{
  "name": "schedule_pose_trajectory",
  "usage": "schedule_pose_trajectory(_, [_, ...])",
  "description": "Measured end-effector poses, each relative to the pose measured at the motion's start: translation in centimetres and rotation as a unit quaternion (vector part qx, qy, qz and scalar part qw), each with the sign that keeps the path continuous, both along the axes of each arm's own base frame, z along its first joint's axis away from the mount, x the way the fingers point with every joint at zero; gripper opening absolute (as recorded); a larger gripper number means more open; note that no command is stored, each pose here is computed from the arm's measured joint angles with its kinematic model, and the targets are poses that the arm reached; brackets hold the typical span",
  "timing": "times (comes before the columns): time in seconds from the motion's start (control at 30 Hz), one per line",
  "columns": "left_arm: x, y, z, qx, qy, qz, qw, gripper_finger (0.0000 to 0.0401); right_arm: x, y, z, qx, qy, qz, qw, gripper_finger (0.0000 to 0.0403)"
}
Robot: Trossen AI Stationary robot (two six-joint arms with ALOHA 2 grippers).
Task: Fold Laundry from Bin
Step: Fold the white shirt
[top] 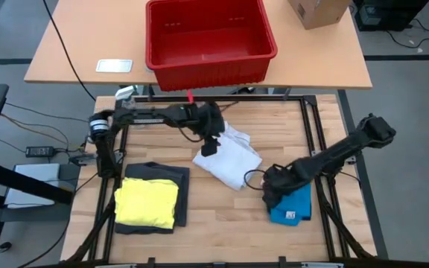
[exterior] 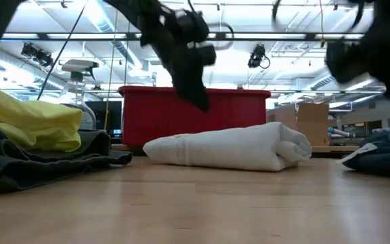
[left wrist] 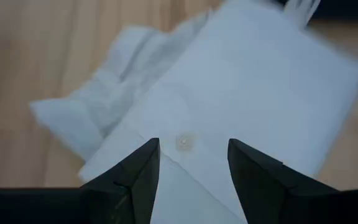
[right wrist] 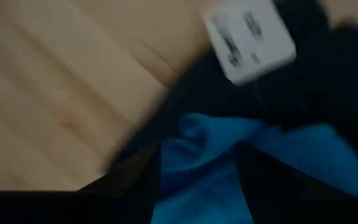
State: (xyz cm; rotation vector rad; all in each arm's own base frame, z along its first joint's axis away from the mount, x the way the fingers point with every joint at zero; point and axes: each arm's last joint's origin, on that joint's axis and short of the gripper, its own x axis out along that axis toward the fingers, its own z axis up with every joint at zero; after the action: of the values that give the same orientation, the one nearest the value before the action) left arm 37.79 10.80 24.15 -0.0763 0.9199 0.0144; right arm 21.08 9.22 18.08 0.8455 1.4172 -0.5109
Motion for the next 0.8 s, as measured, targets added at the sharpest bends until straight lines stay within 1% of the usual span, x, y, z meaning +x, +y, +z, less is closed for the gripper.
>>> schedule_pose_trajectory(0.1, [0.8,0.3,-2.6,0.013,0.031,-0.024,0.999,0.0201,-0.2,0.5,2.3,-0.047,-0.087,-0.024,0.995,0.0210])
schedule_pose_trajectory(0.17, [1.2,0.6,-3.8,0.039,0.048,-0.024,0.998,0.0206,-0.4,-0.1,3.2,-0.084,-0.127,-0.045,0.987,0.0210])
schedule_pose_trajectory(0.2, [1.3,0.8,-4.2,0.062,0.059,-0.018,0.996,0.0209,-0.3,-0.7,3.5,-0.106,-0.143,-0.058,0.982,0.0210])
schedule_pose_trajectory(0.3, [1.6,1.5,-4.2,0.150,0.066,0.023,0.986,0.0216,0.1,-3.2,3.7,-0.180,-0.168,-0.091,0.965,0.0210])
schedule_pose_trajectory(0.37, [1.9,1.9,-3.9,0.180,0.051,0.036,0.982,0.0218,0.6,-5.3,3.3,-0.217,-0.171,-0.117,0.954,0.0210])
schedule_pose_trajectory(0.4, [1.9,2.1,-3.8,0.180,0.043,0.036,0.982,0.0218,1.0,-6.4,3.0,-0.223,-0.174,-0.122,0.951,0.0210])
schedule_pose_trajectory(0.43, [1.9,2.3,-3.8,0.169,0.038,0.030,0.984,0.0218,1.4,-7.5,2.6,-0.221,-0.182,-0.123,0.950,0.0210])
schedule_pose_trajectory(0.47, [1.8,2.5,-3.8,0.144,0.030,0.017,0.989,0.0218,1.8,-8.6,2.2,-0.206,-0.197,-0.121,0.951,0.0210])
schedule_pose_trajectory(0.57, [1.5,3.1,-4.6,0.039,0.017,-0.023,0.999,0.0218,2.2,-11.2,0.8,-0.157,-0.201,-0.121,0.959,0.0210])
schedule_pose_trajectory(0.63, [1.1,3.4,-5.6,-0.015,0.038,-0.012,0.999,0.0217,1.8,-12.3,0.3,-0.134,-0.187,-0.131,0.964,0.0210])
schedule_pose_trajectory(0.73, [0.7,4.1,-6.3,-0.036,0.063,0.029,0.997,0.0217,1.2,-13.1,-0.2,-0.117,-0.172,-0.146,0.967,0.0210])
schedule_pose_trajectory(0.8, [0.6,4.5,-6.3,-0.039,0.065,0.054,0.996,0.0217,1.0,-13.4,-0.4,-0.085,-0.171,-0.142,0.971,0.0210])
